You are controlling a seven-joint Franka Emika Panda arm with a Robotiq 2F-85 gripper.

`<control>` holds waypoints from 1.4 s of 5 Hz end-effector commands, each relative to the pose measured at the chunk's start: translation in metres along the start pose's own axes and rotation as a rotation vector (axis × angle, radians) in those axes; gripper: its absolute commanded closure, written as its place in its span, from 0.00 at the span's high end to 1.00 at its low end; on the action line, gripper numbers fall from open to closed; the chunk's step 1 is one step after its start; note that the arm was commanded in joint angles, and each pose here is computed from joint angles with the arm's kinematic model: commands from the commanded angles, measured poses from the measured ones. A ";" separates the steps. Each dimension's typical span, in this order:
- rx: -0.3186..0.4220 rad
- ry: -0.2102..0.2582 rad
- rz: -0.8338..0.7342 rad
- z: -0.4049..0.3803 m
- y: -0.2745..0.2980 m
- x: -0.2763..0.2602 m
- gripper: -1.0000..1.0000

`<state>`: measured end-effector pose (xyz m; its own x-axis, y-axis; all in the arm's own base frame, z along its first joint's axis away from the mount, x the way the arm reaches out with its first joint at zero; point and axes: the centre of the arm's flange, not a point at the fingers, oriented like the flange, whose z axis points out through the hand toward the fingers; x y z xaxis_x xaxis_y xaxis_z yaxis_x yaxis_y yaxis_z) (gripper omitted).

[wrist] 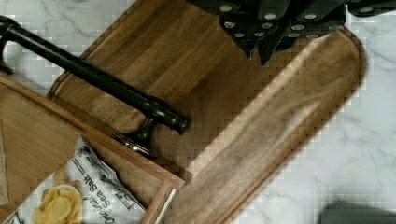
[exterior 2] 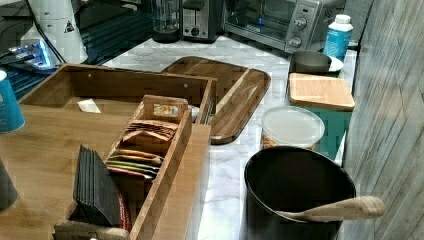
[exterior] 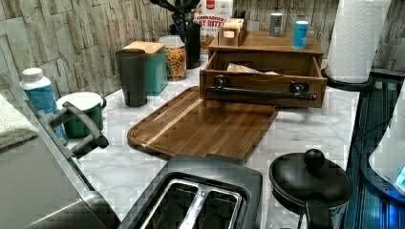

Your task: Pick up the butter.

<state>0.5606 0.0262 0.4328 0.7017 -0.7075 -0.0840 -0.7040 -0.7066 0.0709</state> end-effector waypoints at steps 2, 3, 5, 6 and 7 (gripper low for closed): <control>0.012 0.150 -0.155 -0.022 0.183 0.055 0.00; 0.047 0.154 -0.183 -0.023 0.212 0.067 1.00; 0.039 0.138 -0.187 -0.005 0.247 0.095 1.00; 0.037 0.130 -0.208 0.009 0.273 0.102 1.00; 0.016 0.177 -0.272 0.033 0.307 0.102 1.00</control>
<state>0.4356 -0.2430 0.4228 0.8399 -0.5378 0.0731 -0.5403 -0.8412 0.0199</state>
